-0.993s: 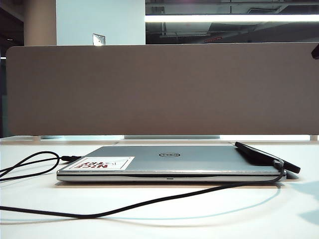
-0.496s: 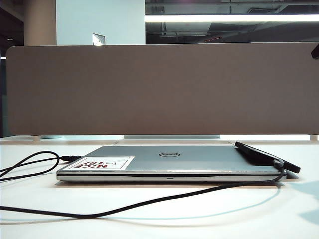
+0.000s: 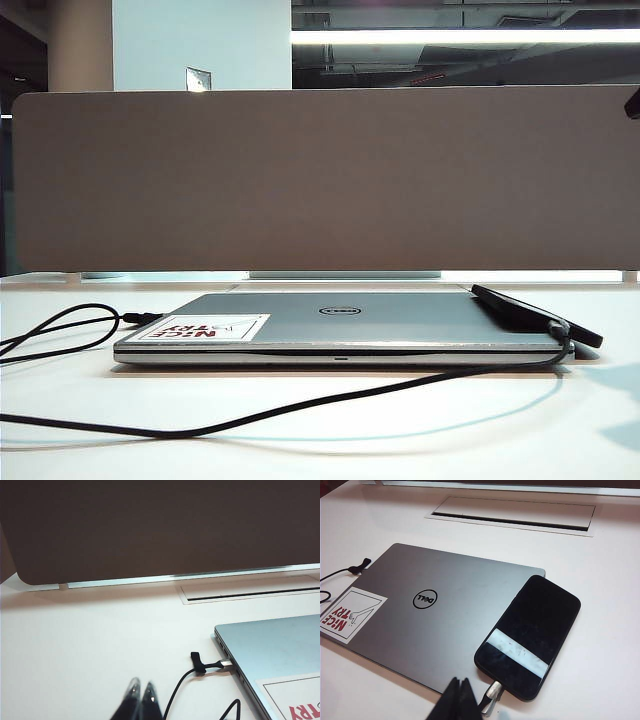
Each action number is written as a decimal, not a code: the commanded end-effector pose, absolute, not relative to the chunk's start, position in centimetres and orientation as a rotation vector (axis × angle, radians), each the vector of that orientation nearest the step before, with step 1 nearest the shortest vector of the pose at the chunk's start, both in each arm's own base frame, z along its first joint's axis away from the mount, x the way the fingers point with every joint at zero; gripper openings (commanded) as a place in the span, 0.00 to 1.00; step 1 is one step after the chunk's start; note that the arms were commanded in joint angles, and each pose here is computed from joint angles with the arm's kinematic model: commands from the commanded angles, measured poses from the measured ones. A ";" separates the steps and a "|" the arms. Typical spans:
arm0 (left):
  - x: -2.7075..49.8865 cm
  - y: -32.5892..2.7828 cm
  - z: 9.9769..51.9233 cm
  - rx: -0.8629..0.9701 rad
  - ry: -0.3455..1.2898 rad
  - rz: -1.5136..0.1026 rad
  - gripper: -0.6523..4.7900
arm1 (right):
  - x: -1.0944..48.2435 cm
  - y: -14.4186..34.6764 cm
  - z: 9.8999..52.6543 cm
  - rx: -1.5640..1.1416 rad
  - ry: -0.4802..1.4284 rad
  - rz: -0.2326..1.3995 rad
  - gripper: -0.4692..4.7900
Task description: Pick up the charging cable and the phone, plug the charging cable into the charging port on the phone, and finally place them back on the table.
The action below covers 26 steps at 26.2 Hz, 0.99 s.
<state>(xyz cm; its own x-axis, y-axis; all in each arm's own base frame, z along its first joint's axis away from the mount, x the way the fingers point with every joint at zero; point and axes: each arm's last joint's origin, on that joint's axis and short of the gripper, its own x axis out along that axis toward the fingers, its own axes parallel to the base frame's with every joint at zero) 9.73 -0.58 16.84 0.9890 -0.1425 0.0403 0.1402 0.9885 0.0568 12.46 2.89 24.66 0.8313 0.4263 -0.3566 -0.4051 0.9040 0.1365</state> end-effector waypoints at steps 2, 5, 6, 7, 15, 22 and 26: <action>9.7 -0.6 17.1 0.055 -0.060 -0.141 0.11 | 12.5 2.9 25.0 0.047 0.364 0.440 0.09; 9.7 -0.6 17.1 0.055 -0.060 -0.140 0.11 | 12.2 2.0 24.2 0.013 0.295 0.204 0.09; 9.7 -0.6 17.1 0.055 -0.060 -0.140 0.11 | 12.1 1.8 23.9 0.007 0.263 0.149 0.09; 9.7 -0.6 17.1 0.055 -0.060 -0.140 0.11 | 12.0 1.7 23.7 0.005 0.234 0.117 0.09; 9.7 -0.6 17.1 0.055 -0.060 -0.140 0.11 | 10.2 1.0 21.7 0.035 -0.062 -0.026 0.09; 9.7 -0.6 17.1 0.055 -0.060 -0.141 0.11 | 9.4 0.4 18.5 0.041 -0.124 -0.067 0.09; 9.7 -0.6 17.1 0.055 -0.060 -0.141 0.11 | 9.6 0.1 17.7 0.036 -0.102 -0.090 0.09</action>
